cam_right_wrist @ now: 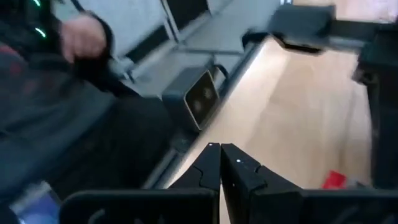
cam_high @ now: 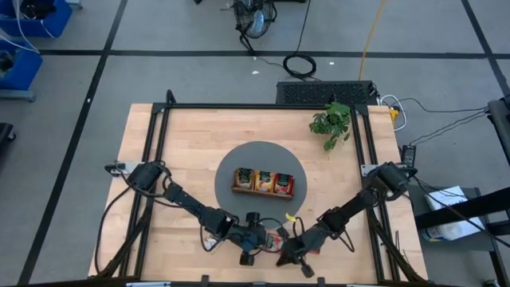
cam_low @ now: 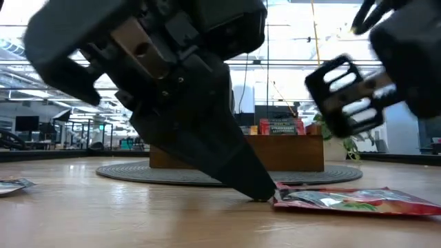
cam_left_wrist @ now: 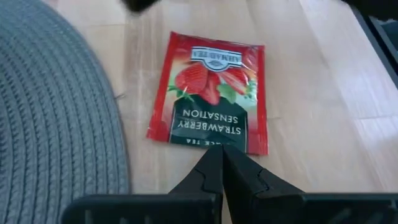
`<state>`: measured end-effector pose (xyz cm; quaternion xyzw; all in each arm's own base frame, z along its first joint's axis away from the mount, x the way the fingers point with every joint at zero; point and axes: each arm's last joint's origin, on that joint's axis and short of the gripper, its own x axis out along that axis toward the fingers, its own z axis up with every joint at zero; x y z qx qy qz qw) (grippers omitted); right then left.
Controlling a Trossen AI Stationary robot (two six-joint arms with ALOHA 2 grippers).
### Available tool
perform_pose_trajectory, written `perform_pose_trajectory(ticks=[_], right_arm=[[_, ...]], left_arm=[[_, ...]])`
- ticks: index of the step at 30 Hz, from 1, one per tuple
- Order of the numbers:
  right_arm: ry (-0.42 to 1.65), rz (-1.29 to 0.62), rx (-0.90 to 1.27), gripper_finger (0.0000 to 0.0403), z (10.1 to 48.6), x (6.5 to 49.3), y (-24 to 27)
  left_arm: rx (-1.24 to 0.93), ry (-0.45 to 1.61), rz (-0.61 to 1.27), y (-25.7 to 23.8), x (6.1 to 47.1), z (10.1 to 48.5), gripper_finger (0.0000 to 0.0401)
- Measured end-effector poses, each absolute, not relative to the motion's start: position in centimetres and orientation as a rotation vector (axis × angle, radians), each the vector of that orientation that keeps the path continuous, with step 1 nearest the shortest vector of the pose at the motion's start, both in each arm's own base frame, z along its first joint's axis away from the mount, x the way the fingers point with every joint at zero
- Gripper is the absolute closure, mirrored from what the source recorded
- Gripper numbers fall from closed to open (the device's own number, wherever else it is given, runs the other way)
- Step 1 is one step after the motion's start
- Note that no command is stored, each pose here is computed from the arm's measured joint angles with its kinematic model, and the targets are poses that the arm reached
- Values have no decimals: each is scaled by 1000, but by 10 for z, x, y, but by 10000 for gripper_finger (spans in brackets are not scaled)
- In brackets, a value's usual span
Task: Pick & Place Tea
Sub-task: Put the red tea bag into the right section of the wooden organizer
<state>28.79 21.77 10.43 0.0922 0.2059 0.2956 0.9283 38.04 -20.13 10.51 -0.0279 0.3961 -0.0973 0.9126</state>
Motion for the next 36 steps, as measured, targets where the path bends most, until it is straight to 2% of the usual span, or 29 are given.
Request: perform_pose_trajectory(ticks=[7,14,22,27,36], right_arm=[[624,388,67,403,97,272,214],[687,313,78,403,77,275,208],[750,222,112,403,59,258,192],[753,192,143,403,52,248,185],[750,193,169,403,42,245,184]], left_arm=[[-57,823,-221,-206,378,105,391],[-138,819,-198,-205,380,105,391],[-168,839,-221,-200,378,116,383],[-143,814,-171,-199,378,121,338],[-296,807,-13,-172,390,123,210]])
